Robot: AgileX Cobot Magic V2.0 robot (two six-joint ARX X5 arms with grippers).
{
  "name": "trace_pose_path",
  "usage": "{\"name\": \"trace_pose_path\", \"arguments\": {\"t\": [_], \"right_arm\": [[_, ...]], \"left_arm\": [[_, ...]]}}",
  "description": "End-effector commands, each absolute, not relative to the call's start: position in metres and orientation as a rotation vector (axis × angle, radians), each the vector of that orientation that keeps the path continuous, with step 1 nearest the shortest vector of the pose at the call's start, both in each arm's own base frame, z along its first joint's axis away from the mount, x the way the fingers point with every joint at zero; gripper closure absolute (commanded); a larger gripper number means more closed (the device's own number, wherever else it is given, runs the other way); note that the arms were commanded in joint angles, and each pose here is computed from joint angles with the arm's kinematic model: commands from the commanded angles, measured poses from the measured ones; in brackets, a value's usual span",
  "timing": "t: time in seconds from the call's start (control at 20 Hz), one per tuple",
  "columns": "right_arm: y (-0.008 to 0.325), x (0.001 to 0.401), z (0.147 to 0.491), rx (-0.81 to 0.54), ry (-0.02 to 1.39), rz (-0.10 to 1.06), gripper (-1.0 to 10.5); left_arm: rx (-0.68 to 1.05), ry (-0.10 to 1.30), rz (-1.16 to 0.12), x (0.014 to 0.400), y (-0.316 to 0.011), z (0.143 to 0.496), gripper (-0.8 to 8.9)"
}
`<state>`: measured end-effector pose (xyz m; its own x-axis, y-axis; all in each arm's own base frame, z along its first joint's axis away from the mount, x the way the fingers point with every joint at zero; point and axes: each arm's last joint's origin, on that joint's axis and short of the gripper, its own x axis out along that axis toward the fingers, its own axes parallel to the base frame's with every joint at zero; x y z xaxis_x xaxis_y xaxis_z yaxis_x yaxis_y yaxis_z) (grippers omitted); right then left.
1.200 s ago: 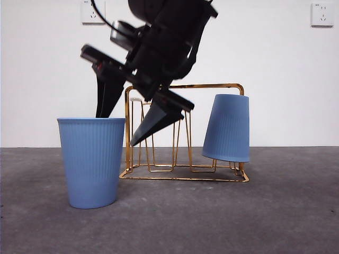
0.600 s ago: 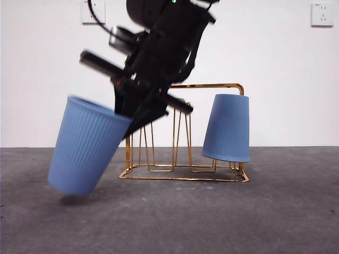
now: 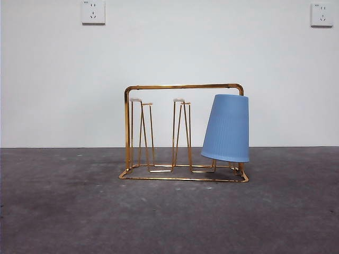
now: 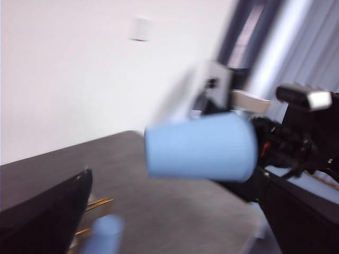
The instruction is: Pick up cup 1,put cup 1 in the cup rack,pick up cup 2,put cup 2 in the cup rack
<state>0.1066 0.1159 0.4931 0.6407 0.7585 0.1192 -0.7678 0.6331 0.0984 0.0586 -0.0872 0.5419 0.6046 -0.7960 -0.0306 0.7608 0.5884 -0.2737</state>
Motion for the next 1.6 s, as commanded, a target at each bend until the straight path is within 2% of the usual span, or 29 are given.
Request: {"name": "trace_pose_path", "arguments": {"t": [0.05, 0.35, 0.55, 0.8, 1.25, 1.6], "right_arm": [[0.095, 0.087, 0.507, 0.149, -0.209, 0.870, 9.6], [0.055, 0.050, 0.524, 0.159, -0.432, 0.844, 9.6], [0.038, 0.034, 0.527, 0.139, -0.521, 0.820, 9.6], [0.028, 0.025, 0.531, 0.143, -0.590, 0.804, 9.6], [0.027, 0.024, 0.533, 0.117, -0.631, 0.785, 9.6], [0.029, 0.026, 0.533, 0.105, -0.619, 0.776, 9.6]], "left_arm": [[-0.268, 0.132, -1.062, 0.071, -0.115, 0.546, 2.49], [-0.360, 0.040, -1.287, 0.094, -0.162, 0.555, 2.49], [-0.436, -0.050, -1.438, 0.106, -0.186, 0.562, 2.49], [-0.508, -0.096, -1.595, 0.116, -0.219, 0.560, 2.48], [-0.566, -0.157, -1.663, 0.124, -0.260, 0.550, 2.48], [-0.661, -0.241, -1.706, 0.128, -0.271, 0.551, 2.48]]}}
